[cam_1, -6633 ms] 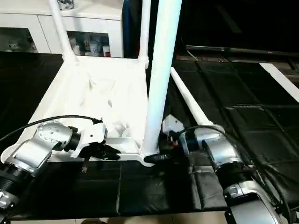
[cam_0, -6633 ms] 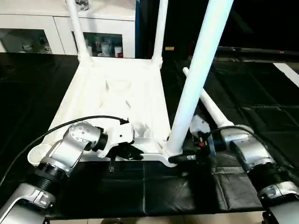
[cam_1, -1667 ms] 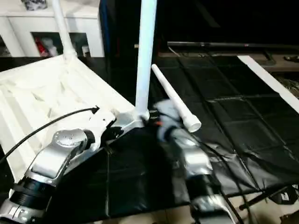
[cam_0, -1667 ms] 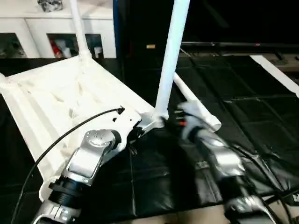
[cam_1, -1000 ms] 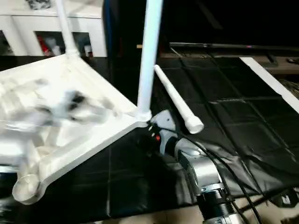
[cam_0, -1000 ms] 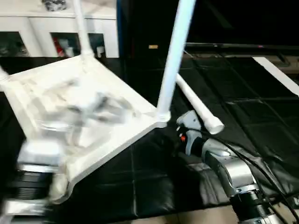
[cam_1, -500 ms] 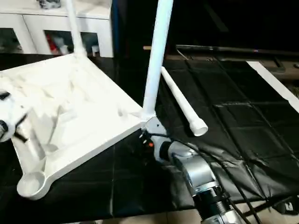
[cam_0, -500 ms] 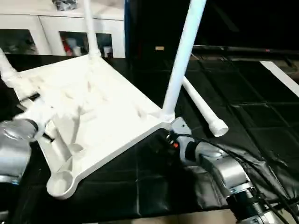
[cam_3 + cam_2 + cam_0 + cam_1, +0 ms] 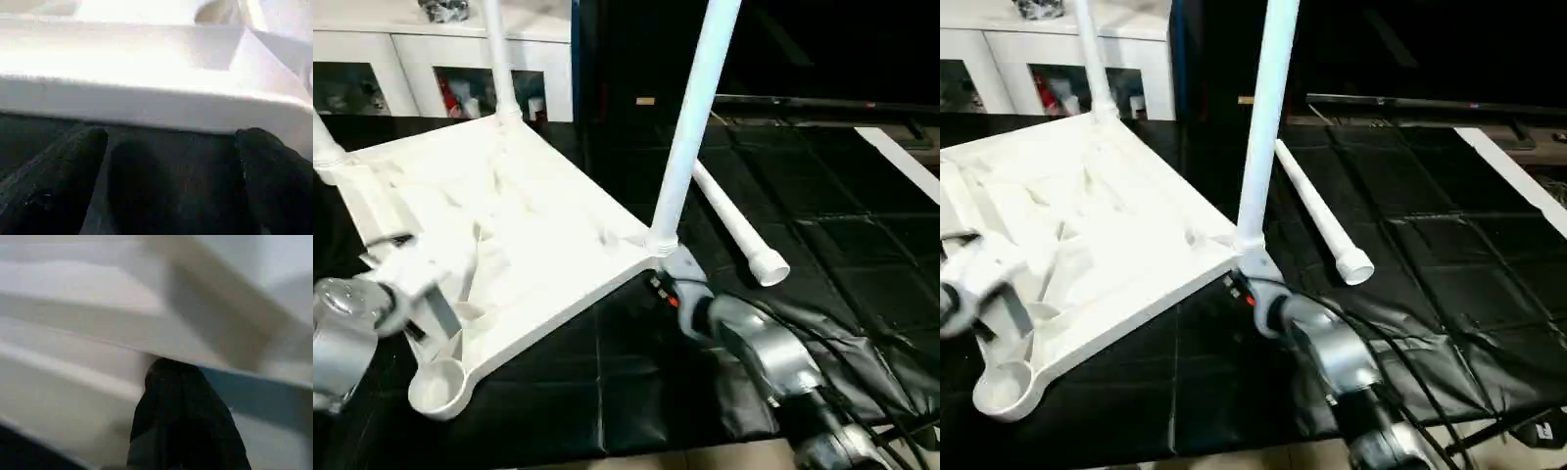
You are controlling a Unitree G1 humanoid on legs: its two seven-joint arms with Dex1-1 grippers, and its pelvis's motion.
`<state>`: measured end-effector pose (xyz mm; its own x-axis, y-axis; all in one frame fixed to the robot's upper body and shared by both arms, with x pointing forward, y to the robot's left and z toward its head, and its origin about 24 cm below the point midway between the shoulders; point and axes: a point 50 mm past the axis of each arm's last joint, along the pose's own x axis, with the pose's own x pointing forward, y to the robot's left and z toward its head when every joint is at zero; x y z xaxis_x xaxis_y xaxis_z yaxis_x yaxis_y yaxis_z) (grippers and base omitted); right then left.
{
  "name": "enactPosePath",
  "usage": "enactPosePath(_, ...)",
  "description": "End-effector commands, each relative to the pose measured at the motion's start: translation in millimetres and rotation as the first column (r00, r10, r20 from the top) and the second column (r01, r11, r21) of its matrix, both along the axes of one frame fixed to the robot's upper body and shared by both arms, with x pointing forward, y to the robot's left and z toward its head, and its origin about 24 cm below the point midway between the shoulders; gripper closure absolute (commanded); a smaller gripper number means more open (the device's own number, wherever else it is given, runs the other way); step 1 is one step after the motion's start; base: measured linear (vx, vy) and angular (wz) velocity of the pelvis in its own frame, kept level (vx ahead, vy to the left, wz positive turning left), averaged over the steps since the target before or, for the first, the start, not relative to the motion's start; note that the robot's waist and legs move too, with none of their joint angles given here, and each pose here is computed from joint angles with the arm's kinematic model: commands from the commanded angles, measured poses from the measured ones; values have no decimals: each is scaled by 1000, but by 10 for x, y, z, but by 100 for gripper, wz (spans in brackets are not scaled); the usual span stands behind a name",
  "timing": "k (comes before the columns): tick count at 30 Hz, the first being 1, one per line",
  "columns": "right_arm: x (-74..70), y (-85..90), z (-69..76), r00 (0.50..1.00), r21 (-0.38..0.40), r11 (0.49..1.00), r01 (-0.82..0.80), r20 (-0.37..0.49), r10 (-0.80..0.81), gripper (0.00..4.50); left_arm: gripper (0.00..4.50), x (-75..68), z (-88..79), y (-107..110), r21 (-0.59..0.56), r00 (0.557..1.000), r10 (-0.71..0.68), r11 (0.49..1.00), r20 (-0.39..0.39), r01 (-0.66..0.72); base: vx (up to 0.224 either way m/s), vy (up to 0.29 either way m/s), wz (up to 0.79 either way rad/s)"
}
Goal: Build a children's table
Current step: Rotate table base
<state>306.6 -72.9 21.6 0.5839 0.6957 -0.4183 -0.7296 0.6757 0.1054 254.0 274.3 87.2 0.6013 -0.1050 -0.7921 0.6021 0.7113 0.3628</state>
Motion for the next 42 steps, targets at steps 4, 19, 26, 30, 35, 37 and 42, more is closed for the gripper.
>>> enactPosePath(4, 143, 64, 3, 999, -9, 999, 47, 23, -47, 0, 443, -201, -58, -384, -247, 948, -287, 937, -136, 248, 0, 0, 0)
enactPosePath(19, 320, 318, 102, 996, 16, 998, 55, 64, -56, 0, 443, 3, -180, -891, -435, 894, -436, 828, -101, 355, 0, 0, 0)
enactPosePath(26, 356, 232, 85, 993, 11, 996, 85, 75, -86, 0, 443, 289, -232, -1091, -414, 919, -393, 838, -6, 356, 0, 0, 0)
enactPosePath(30, 385, 123, 101, 988, 12, 992, 123, 94, -124, 0, 443, 504, -247, -1214, -414, 947, -310, 853, 85, 316, 0, 0, 0)
enactPosePath(35, 525, -141, 296, 963, -3, 980, 199, 185, -195, 0, 443, 654, -147, -1293, -439, 947, -243, 842, 210, 314, 0, 0, 0)
enactPosePath(37, 578, -232, 378, 952, -3, 974, 228, 209, -222, 0, 443, 653, -92, -1300, -458, 940, -241, 826, 242, 329, 0, 0, 0)
enactPosePath(42, 758, -503, 628, 912, -33, 940, 340, 257, -321, 0, 443, 582, 55, -1201, -492, 931, -226, 799, 286, 345, 0, 0, 0)
